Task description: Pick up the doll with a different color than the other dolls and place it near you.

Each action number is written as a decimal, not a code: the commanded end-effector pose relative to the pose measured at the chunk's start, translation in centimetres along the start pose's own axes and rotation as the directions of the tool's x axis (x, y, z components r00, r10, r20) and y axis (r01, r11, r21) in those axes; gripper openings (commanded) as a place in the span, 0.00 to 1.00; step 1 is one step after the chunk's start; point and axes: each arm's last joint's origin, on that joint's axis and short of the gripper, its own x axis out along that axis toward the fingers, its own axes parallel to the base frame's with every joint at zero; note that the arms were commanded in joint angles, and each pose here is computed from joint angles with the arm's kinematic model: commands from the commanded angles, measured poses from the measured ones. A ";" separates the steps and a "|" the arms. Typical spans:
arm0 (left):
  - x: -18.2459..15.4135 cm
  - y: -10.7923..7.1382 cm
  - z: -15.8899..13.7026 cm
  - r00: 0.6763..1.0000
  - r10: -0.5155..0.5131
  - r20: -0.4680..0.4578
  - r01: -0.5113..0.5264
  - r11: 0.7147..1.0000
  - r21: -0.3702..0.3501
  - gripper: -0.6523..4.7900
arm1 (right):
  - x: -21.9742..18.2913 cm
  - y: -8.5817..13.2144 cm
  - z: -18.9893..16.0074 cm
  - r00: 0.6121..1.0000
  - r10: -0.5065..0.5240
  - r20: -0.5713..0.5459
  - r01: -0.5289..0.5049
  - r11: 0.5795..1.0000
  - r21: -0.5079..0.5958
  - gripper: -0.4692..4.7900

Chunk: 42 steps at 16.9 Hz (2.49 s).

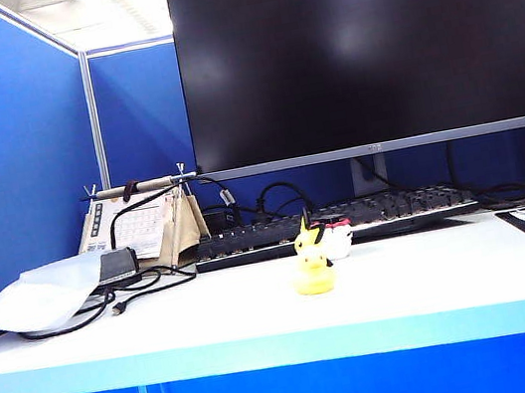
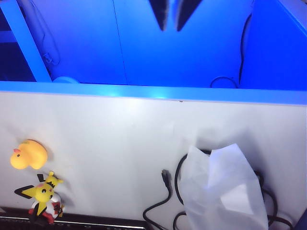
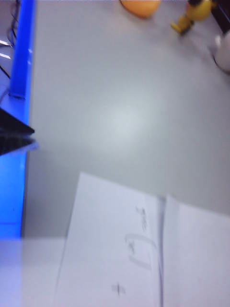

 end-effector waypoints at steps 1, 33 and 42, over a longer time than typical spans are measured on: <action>0.0 0.0 0.0 1.000 0.004 0.003 -0.004 1.000 0.000 0.17 | 0.0 0.0 0.2 0.999 -0.022 0.028 0.022 1.000 -0.003 0.08; 0.0 0.0 0.0 1.000 0.004 0.004 -0.004 1.000 0.000 0.17 | 13.5 9.4 18.5 0.903 0.431 0.008 -0.425 0.893 -0.150 1.00; 0.0 0.0 0.0 1.000 0.004 0.004 -0.004 1.000 0.000 0.17 | 21.7 12.7 18.3 0.885 0.450 -0.122 -0.463 0.878 -0.123 1.00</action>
